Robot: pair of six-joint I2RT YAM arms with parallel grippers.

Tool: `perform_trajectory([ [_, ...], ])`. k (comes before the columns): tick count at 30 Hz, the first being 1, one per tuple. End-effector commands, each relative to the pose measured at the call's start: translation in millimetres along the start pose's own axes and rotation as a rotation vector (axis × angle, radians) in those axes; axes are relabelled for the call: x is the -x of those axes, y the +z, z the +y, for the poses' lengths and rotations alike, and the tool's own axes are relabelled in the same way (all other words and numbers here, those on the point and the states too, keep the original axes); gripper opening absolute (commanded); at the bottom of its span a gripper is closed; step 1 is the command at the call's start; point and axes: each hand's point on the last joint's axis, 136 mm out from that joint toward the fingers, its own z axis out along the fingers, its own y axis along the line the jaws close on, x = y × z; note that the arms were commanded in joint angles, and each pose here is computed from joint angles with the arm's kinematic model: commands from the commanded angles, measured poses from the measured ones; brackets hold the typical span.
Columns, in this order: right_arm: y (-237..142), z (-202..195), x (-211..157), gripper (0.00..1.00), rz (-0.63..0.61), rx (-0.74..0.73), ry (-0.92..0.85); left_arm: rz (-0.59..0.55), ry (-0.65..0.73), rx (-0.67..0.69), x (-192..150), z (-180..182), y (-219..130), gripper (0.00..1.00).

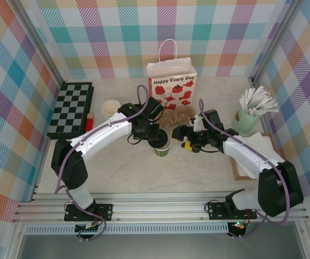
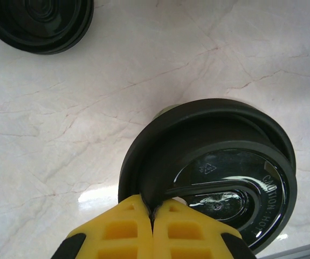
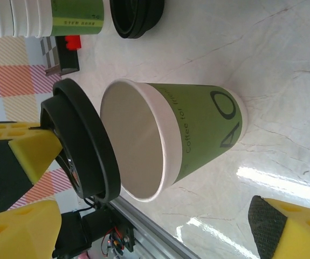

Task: Pack the takeout coffee

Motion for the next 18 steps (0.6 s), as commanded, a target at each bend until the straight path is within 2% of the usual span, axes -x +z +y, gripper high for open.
perform_trajectory([
  [1, 7, 2, -4, 0.90, 0.034, 0.042, -0.006, -0.001, 0.007, -0.034, 1, -14, 4, 0.00],
  [6, 12, -6, -5, 0.80, 0.041, 0.026, 0.029, 0.027, 0.011, -0.029, -4, -14, 13, 0.00],
  [18, 23, -9, -6, 0.69, 0.077, 0.049, 0.047, 0.076, 0.031, -0.053, -10, -20, 25, 0.00],
])
